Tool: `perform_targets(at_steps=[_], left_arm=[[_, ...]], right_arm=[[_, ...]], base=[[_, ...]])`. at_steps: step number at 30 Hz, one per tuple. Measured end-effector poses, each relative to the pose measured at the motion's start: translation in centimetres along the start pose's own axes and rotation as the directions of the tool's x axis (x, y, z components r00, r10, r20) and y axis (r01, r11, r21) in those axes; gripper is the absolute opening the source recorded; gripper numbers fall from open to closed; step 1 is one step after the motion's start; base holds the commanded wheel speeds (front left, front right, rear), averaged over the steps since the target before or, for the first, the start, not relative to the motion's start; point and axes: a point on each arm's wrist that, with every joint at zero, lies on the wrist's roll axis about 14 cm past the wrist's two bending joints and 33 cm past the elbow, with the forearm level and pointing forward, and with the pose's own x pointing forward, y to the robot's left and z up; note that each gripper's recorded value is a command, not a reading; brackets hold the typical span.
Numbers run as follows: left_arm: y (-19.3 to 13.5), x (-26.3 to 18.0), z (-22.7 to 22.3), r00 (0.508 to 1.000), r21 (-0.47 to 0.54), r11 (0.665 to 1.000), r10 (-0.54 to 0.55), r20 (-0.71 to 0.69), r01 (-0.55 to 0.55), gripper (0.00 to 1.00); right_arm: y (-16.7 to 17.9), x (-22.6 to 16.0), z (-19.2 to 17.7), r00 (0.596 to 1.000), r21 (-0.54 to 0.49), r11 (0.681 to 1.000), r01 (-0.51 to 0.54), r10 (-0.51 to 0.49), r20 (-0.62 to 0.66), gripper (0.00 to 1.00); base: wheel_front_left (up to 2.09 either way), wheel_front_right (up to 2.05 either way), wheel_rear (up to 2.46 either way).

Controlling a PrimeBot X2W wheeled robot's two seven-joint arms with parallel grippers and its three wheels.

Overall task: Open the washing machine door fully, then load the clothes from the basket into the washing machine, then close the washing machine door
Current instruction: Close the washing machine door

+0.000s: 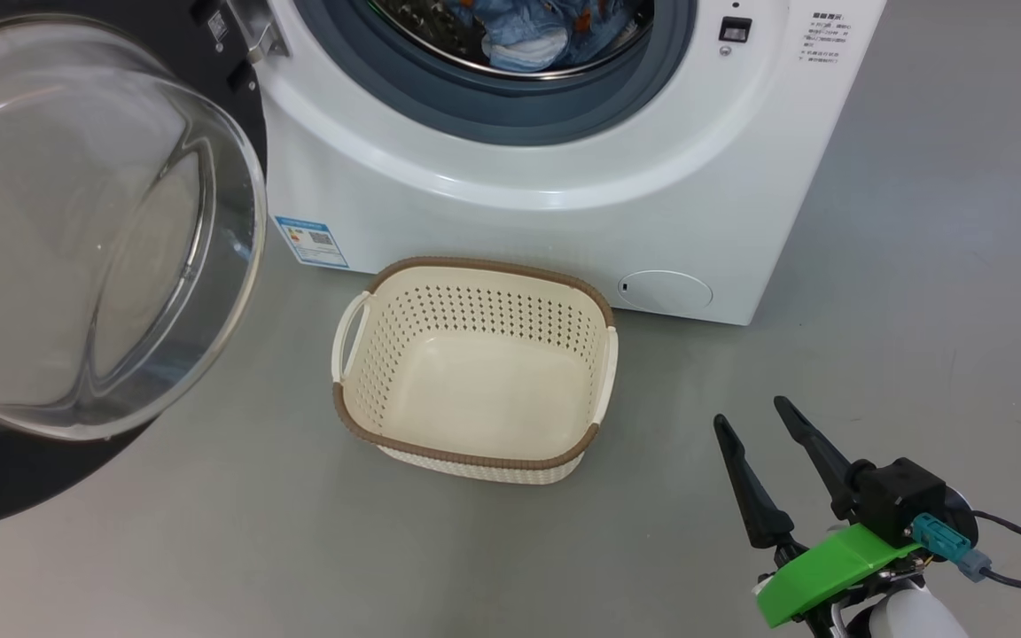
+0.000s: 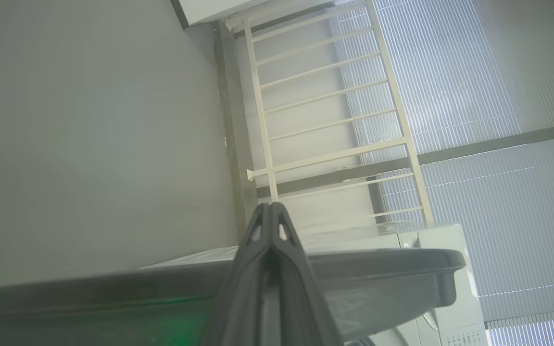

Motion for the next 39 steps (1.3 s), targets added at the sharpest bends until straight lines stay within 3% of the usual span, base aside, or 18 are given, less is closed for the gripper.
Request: perform_targets(at_steps=[12,27,39], left_arm=[[-0.2,0.3,-1.1,0.999,0.020,1.000,-0.005,-0.049,0.006,0.00],[0.6,-0.8,-3.0,0.974,0.038,0.999,0.017,-0.227,-0.009,0.00],[-0.1,-3.1,-4.7,0.923,-0.047,0.998,-0.063,-0.379,0.048,0.00]], right_arm=[[-0.4,0.0,-0.2,1.000,-0.002,1.000,0.007,-0.007,-0.005,1.00],[-0.3,0.2,-0.7,1.000,0.022,1.000,0.004,-0.004,-0.020,1.00],[0.6,0.4,-1.5,0.999,0.047,0.999,-0.016,0.018,-0.047,1.00]], base=[[0.00,0.00,0.00],[0.00,0.00,0.00],[0.00,0.00,0.00]])
